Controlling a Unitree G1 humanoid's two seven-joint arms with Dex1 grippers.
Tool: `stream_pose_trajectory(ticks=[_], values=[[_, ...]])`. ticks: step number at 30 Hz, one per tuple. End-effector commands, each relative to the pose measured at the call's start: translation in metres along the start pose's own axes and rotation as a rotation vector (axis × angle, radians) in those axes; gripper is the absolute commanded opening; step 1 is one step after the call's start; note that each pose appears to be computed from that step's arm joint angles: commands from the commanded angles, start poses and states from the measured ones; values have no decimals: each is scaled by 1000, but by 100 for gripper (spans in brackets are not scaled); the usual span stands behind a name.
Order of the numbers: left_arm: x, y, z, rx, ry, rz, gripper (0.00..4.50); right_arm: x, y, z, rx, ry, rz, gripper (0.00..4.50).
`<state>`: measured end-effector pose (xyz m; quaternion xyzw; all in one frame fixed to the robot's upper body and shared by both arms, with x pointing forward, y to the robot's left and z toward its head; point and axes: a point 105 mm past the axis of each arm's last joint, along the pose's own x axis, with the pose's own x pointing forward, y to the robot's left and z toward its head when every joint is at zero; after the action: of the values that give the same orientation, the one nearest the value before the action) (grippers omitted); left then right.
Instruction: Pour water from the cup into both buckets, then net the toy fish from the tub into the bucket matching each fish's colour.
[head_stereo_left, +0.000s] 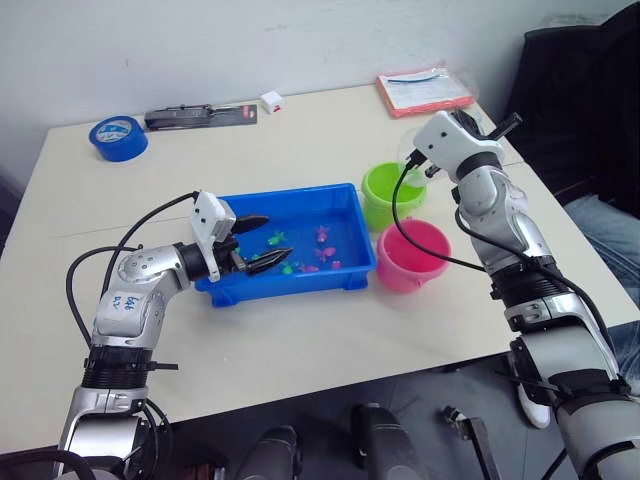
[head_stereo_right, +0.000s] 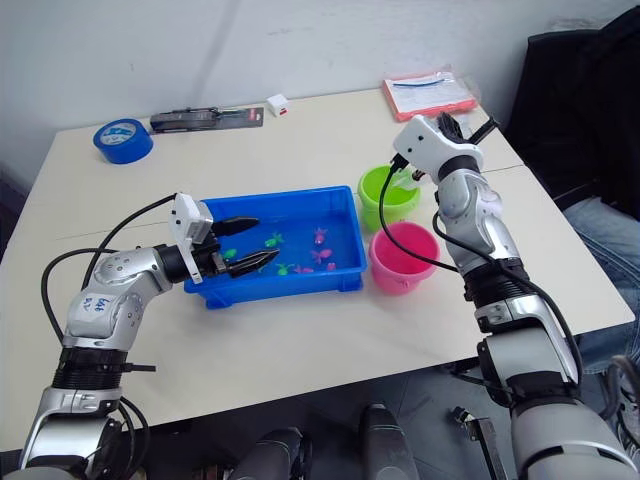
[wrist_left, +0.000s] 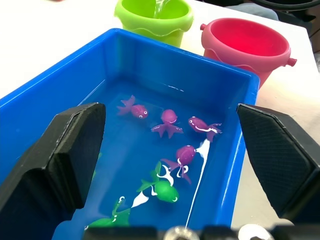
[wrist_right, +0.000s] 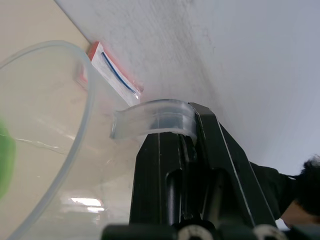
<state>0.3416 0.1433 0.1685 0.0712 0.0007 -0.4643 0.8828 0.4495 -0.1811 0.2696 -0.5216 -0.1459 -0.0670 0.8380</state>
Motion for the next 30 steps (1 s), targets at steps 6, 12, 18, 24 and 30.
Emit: stream_pose_trajectory(ticks=[6, 12, 18, 24, 30], values=[[-2, -3, 15, 36, -34, -5, 450, 0, -21, 16, -68, -83, -93, 69], [-1, -4, 15, 37, -33, -11, 450, -3, -21, 26, -106, -136, -115, 69], [-2, -4, 15, 37, -32, -13, 450, -4, -21, 34, -131, -184, -126, 69], [-3, -4, 13, 36, -29, -15, 450, -5, -20, 36, -130, -192, -125, 69], [-4, -4, 12, 37, -25, -16, 450, -5, -19, 37, -129, -198, -125, 69]])
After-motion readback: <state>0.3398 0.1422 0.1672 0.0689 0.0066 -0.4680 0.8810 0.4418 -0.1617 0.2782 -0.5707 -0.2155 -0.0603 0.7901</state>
